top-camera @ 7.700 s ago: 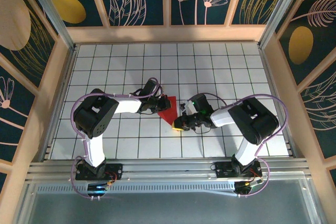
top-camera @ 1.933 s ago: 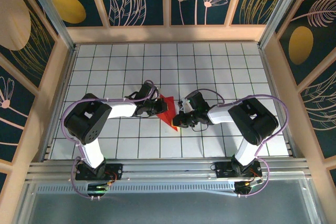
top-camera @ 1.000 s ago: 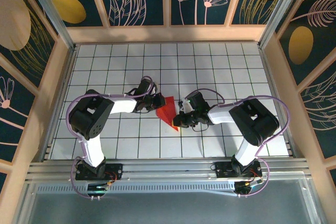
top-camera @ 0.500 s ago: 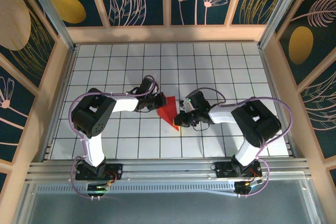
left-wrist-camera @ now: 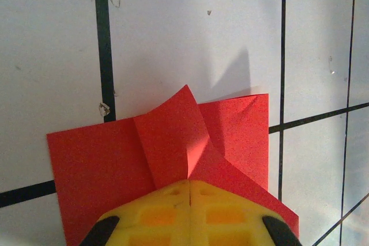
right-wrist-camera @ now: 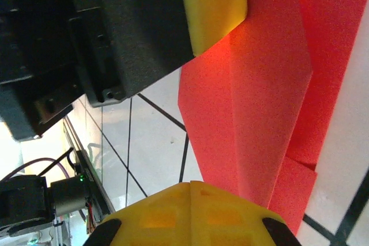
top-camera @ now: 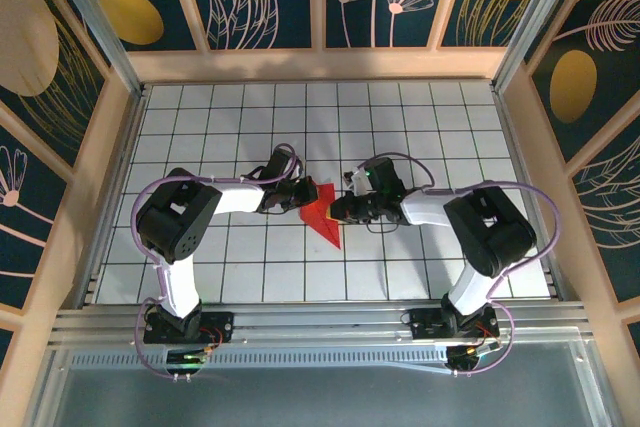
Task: Fold a paper plane with a square sheet of paper (fold left side to right side)
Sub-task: Fourth fold the wing at the center of the table.
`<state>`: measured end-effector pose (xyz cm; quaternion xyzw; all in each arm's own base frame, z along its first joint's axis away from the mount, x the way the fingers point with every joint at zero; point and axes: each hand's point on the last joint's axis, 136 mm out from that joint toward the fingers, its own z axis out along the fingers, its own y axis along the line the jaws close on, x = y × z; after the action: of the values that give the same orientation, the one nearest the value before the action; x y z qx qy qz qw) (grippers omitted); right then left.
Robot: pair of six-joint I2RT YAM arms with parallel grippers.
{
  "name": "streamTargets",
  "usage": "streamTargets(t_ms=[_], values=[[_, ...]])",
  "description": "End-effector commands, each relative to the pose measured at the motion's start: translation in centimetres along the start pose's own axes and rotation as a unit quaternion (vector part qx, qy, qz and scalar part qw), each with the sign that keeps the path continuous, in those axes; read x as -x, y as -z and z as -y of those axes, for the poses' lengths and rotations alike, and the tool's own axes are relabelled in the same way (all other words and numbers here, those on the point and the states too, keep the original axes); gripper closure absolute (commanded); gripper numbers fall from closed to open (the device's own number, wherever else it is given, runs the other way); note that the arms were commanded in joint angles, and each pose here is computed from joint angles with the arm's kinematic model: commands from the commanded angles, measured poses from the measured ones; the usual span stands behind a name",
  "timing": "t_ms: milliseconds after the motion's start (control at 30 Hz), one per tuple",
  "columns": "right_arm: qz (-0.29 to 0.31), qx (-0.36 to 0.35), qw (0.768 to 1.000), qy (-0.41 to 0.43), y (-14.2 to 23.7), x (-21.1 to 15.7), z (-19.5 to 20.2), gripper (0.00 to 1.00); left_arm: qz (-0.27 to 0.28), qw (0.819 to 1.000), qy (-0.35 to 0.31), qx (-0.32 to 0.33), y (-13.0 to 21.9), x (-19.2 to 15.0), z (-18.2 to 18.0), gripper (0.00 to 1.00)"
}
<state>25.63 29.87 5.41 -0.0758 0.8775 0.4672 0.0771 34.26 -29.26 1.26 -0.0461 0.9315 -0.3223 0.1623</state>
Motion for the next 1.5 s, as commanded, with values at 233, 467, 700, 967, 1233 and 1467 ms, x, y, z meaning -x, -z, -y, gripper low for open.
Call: streamTargets(t_ms=[233,467,700,967,1233,1467], values=[[-0.029,-0.032,0.999,0.002,-1.7,-1.5,1.6,1.00,-0.041,0.996,0.015,0.082,-1.0,-2.9,-4.5,0.97],[-0.025,-0.061,0.998,0.003,-1.1,-2.1,2.2,1.00,-0.042,0.995,0.019,0.087,-1.1,-3.0,-4.8,0.98],[-0.006,-0.057,0.998,0.028,0.3,-0.9,-0.1,1.00,-0.042,0.995,0.019,0.088,-1.1,-3.0,-4.7,0.98],[-0.039,-0.026,0.999,0.011,-0.3,-4.3,-1.2,1.00,-0.041,0.995,0.018,0.088,-1.0,-2.9,-4.7,0.98],[-0.044,-0.027,0.999,-0.009,-0.7,-5.5,0.1,1.00,-0.043,0.995,0.016,0.090,-1.1,-2.9,-4.7,0.98],[-0.048,-0.036,0.998,-0.015,-0.8,-5.9,1.0,1.00,-0.041,0.995,0.017,0.090,-1.0,-2.9,-4.7,0.98]])
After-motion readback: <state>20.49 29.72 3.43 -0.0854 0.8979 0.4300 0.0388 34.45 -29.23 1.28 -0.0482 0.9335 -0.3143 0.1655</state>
